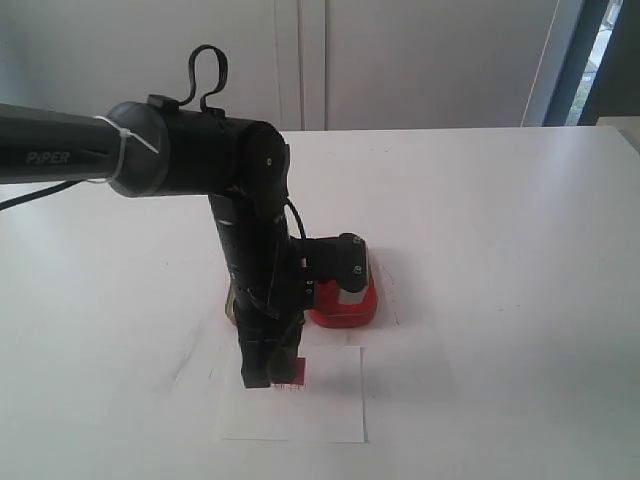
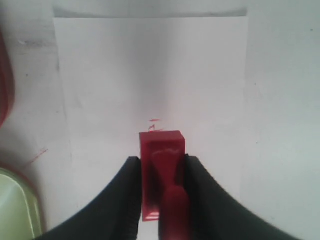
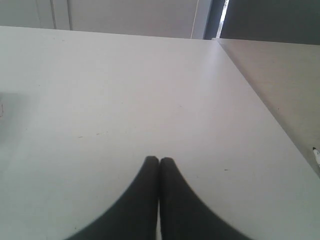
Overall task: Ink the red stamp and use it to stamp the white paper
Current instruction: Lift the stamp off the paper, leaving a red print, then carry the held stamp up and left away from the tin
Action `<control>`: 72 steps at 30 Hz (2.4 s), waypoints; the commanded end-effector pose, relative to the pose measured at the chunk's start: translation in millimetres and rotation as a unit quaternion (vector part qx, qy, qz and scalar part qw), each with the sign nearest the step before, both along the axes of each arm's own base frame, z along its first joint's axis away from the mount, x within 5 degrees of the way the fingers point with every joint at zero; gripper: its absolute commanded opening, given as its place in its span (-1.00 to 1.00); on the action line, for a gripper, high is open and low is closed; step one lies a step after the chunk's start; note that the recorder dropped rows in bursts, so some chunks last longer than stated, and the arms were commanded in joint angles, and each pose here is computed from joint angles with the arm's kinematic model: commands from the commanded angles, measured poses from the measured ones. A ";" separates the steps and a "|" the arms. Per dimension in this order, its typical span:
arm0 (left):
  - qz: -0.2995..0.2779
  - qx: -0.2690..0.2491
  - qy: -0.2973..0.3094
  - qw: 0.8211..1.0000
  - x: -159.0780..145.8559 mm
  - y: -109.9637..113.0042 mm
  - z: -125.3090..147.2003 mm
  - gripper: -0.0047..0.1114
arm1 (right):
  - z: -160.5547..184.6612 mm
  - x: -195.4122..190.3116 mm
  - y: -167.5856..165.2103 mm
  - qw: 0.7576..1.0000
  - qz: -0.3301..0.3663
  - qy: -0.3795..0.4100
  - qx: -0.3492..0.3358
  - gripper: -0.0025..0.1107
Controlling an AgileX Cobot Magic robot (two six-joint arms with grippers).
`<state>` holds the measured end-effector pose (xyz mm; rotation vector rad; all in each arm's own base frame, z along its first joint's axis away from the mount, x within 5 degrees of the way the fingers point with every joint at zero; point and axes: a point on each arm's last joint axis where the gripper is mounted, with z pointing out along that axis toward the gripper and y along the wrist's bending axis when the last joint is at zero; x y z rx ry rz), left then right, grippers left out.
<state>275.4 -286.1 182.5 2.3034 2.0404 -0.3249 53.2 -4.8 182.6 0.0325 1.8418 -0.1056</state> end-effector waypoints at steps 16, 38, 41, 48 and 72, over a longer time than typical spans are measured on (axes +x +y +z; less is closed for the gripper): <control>0.005 -0.023 -0.027 0.999 -7.6 5.2 43.4 -0.92 | -0.3 0.0 -0.4 1.000 -0.002 -0.007 -0.005 -0.96; 0.023 -0.031 -0.085 0.996 -12.1 18.4 81.3 -0.92 | -0.3 0.0 -0.4 1.000 -0.002 -0.007 -0.005 -0.96; 0.030 -0.028 -0.082 0.996 -12.3 18.8 81.2 -0.92 | -0.3 0.0 -0.4 1.000 -0.002 -0.007 -0.005 -0.96; 0.043 -0.023 -0.086 0.995 -11.5 20.0 81.5 -0.92 | -0.3 0.0 -0.4 1.000 -0.002 -0.007 -0.005 -0.96; 0.197 -0.083 -0.016 0.977 17.7 67.4 101.0 -0.92 | -0.3 0.0 -0.4 1.000 -0.002 -0.007 -0.005 -0.96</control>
